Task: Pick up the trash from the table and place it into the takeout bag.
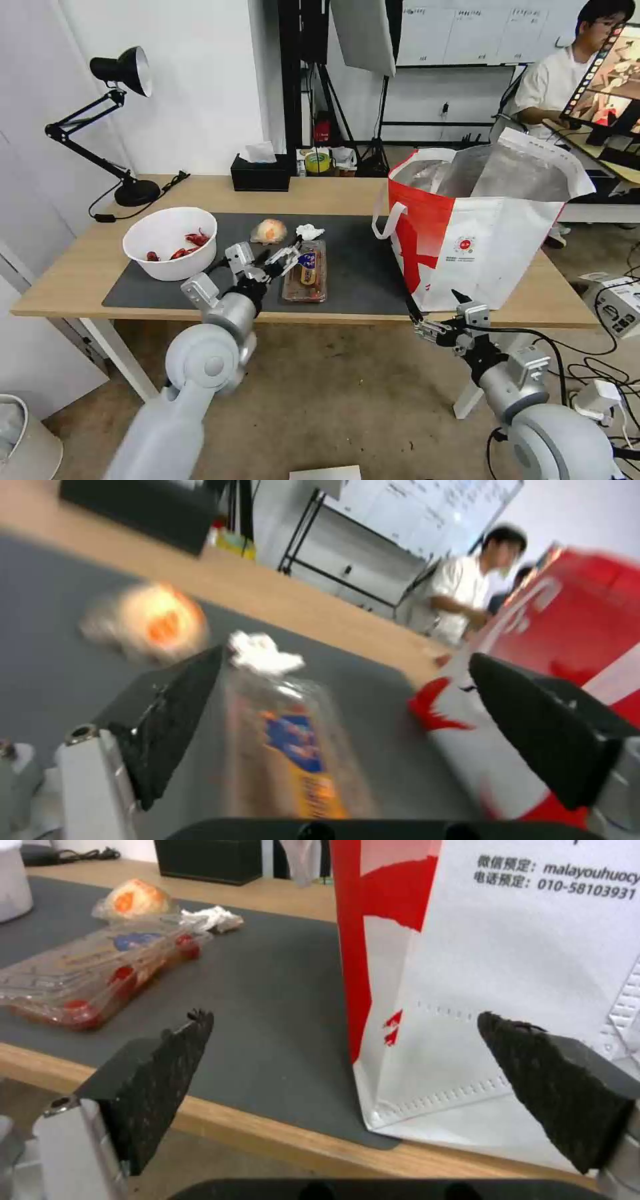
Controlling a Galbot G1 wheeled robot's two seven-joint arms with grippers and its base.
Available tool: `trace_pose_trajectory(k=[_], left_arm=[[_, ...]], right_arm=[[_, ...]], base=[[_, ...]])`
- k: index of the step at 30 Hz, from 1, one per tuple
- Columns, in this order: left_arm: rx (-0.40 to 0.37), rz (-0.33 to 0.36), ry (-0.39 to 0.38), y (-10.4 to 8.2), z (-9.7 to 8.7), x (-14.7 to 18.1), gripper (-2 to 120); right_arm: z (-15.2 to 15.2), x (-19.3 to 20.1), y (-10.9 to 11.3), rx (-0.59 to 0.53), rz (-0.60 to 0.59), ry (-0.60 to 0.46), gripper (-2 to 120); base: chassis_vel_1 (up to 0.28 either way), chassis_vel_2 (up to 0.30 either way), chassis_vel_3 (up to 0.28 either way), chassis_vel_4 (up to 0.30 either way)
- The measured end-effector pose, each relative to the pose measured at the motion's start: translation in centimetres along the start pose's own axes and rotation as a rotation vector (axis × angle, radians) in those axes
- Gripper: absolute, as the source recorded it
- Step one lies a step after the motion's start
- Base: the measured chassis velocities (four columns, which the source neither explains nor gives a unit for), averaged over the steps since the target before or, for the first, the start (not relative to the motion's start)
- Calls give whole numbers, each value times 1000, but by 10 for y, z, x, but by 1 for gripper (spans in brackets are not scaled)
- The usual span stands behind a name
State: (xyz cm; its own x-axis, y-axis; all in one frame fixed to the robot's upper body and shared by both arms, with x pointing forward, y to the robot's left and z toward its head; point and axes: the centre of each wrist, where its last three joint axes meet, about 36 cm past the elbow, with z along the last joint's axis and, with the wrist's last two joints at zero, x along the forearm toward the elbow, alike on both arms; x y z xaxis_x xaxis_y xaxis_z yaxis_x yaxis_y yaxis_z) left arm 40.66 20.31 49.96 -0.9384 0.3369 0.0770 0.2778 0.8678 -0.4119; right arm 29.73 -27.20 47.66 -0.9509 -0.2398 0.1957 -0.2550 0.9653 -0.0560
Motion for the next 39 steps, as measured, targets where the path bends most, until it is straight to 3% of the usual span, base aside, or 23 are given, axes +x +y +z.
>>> trace_pose_trajectory(k=[2, 3, 5, 7, 9, 13, 17, 21, 24, 27, 32, 39], left_arm=[[-120, 35, 7, 14, 1, -1, 91], [-120, 35, 7, 14, 1, -1, 91], [-281, 99, 26, 34, 5, -1, 79], [-290, 104, 28, 35, 5, -1, 79], [-357, 148, 64, 47, 10, 0, 62], [-366, 164, 75, 50, 12, 1, 54], [-366, 178, 104, 51, 22, -1, 34], [-372, 192, 112, 49, 25, -4, 27], [-379, 210, 118, 46, 29, -13, 8], [-386, 227, 123, 43, 31, -22, 0], [-398, 276, 138, 31, 39, -46, 0], [-410, 275, 149, 33, 43, -54, 0]], right_arm=[[-1, -1, 1, -1, -8, 0, 100], [-1, -1, 1, -1, -8, 0, 100], [-3, -3, 1, -23, -26, -9, 100], [-4, -4, 2, -24, -28, -9, 100], [-7, -8, 2, -33, -51, -20, 100], [-8, -10, 4, -43, -73, -21, 100], [-11, -12, 12, -226, -177, 23, 100], [-13, -13, 15, -288, -210, 33, 100], [-20, -18, 21, -405, -274, 44, 100], [-23, -19, 21, -443, -282, 52, 100], [-29, -21, 16, -526, -279, 41, 100], [-39, -46, 9, -596, -294, 38, 100]], base=[[0, 0, 0, 0], [0, 0, 0, 0], [0, 0, 0, 0], [0, 0, 0, 0], [0, 0, 0, 0], [0, 0, 0, 0], [0, 0, 0, 0], [0, 0, 0, 0], [0, 0, 0, 0], [0, 0, 0, 0], [0, 0, 0, 0], [0, 0, 0, 0]])
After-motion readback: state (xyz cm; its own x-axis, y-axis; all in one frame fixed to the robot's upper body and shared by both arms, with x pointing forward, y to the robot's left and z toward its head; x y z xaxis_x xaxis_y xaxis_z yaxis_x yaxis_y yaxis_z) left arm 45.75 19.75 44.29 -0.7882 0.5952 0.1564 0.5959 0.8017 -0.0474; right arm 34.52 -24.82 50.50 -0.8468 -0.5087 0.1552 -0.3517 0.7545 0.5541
